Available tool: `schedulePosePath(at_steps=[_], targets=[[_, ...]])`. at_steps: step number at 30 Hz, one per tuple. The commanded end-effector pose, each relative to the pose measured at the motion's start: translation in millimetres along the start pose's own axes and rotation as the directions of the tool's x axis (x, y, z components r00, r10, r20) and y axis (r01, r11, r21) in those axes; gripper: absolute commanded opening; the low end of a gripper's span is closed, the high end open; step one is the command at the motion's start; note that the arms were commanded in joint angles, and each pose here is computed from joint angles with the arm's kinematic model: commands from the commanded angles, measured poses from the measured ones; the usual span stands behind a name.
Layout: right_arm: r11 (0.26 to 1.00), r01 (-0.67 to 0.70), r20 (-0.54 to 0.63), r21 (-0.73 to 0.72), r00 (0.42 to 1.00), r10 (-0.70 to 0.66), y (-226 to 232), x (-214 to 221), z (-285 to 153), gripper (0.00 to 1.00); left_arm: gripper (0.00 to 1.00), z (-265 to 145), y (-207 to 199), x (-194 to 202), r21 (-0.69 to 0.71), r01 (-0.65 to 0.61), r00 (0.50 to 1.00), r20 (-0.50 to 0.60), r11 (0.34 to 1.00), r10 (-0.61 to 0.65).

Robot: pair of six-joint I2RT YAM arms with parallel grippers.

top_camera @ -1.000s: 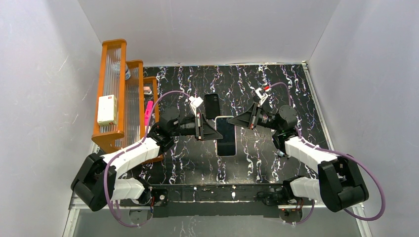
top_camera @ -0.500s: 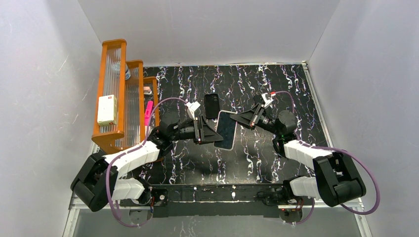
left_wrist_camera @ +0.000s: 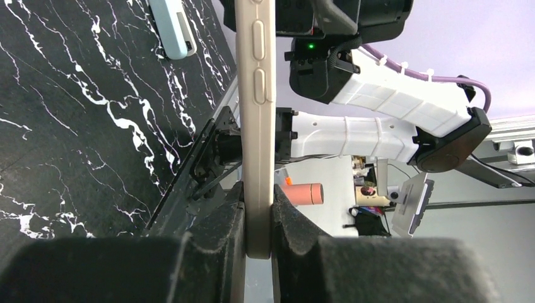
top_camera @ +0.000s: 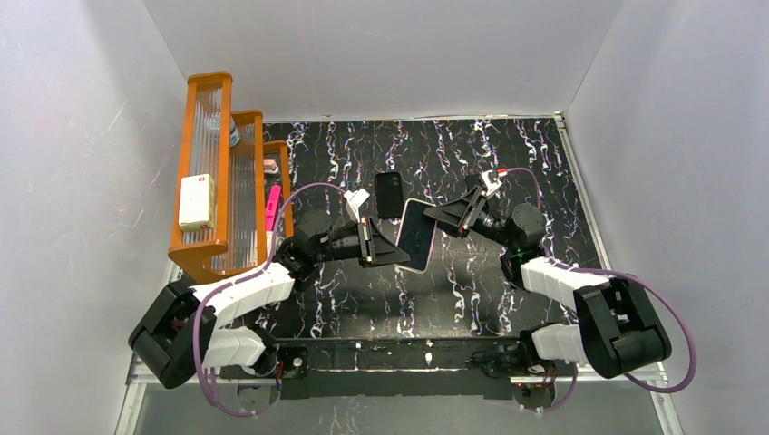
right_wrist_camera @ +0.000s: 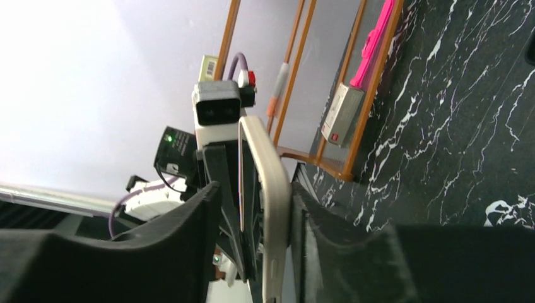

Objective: Put the phone into the phone case

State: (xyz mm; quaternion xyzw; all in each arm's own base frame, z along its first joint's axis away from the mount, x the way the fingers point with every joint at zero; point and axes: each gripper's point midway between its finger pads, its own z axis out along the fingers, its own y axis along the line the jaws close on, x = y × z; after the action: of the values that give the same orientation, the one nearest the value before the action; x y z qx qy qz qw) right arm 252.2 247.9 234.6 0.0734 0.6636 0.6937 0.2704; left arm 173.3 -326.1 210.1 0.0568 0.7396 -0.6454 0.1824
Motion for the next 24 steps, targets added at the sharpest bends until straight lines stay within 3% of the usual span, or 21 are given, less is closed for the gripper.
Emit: schedulePosePath(at_steps=[1, 3, 7, 8, 10, 13, 19, 21, 24], targets=[[0.994, 0.088, -0.108, -0.065, 0.99, -0.095, 22, 21, -4, 0.53, 0.0, 1, -11, -14, 0.024, -0.047, 0.997, 0.069, 0.999, 0.045], [0.995, 0.08, -0.133, -0.054, 0.987, -0.087, 20, 28, -5, 0.51, 0.0, 1, -6, -15, 0.011, -0.04, 0.996, 0.079, 0.999, 0.039], [0.995, 0.083, -0.137, -0.05, 0.987, -0.089, 19, 33, -9, 0.26, 0.07, 2, -2, -15, -0.001, -0.033, 0.996, 0.086, 0.999, 0.033], [0.994, 0.098, -0.144, -0.05, 0.984, -0.104, 19, 34, -9, 0.11, 0.16, 1, -4, -16, 0.003, -0.036, 0.995, 0.089, 0.999, 0.036], [0.993, 0.101, -0.158, -0.056, 0.981, -0.109, 21, 34, -8, 0.04, 0.27, 1, -6, -17, 0.007, -0.042, 0.995, 0.09, 0.999, 0.041], [0.989, 0.11, -0.197, -0.096, 0.972, -0.127, 30, 37, -7, 0.03, 0.38, 3, -7, -19, 0.009, -0.047, 0.995, 0.086, 0.999, 0.046], [0.987, 0.113, -0.242, -0.117, 0.96, -0.139, 35, 39, -3, 0.06, 0.42, 11, -3, -25, -0.005, -0.033, 0.996, 0.086, 0.999, 0.033], [0.987, 0.115, -0.24, -0.116, 0.961, -0.14, 36, 38, -3, 0.08, 0.38, 14, -4, -27, -0.004, -0.034, 0.996, 0.086, 0.999, 0.034], [0.988, 0.11, -0.255, -0.109, 0.958, -0.135, 34, 40, -2, 0.19, 0.2, 15, -4, -31, -0.008, -0.038, 0.995, 0.096, 0.999, 0.039]])
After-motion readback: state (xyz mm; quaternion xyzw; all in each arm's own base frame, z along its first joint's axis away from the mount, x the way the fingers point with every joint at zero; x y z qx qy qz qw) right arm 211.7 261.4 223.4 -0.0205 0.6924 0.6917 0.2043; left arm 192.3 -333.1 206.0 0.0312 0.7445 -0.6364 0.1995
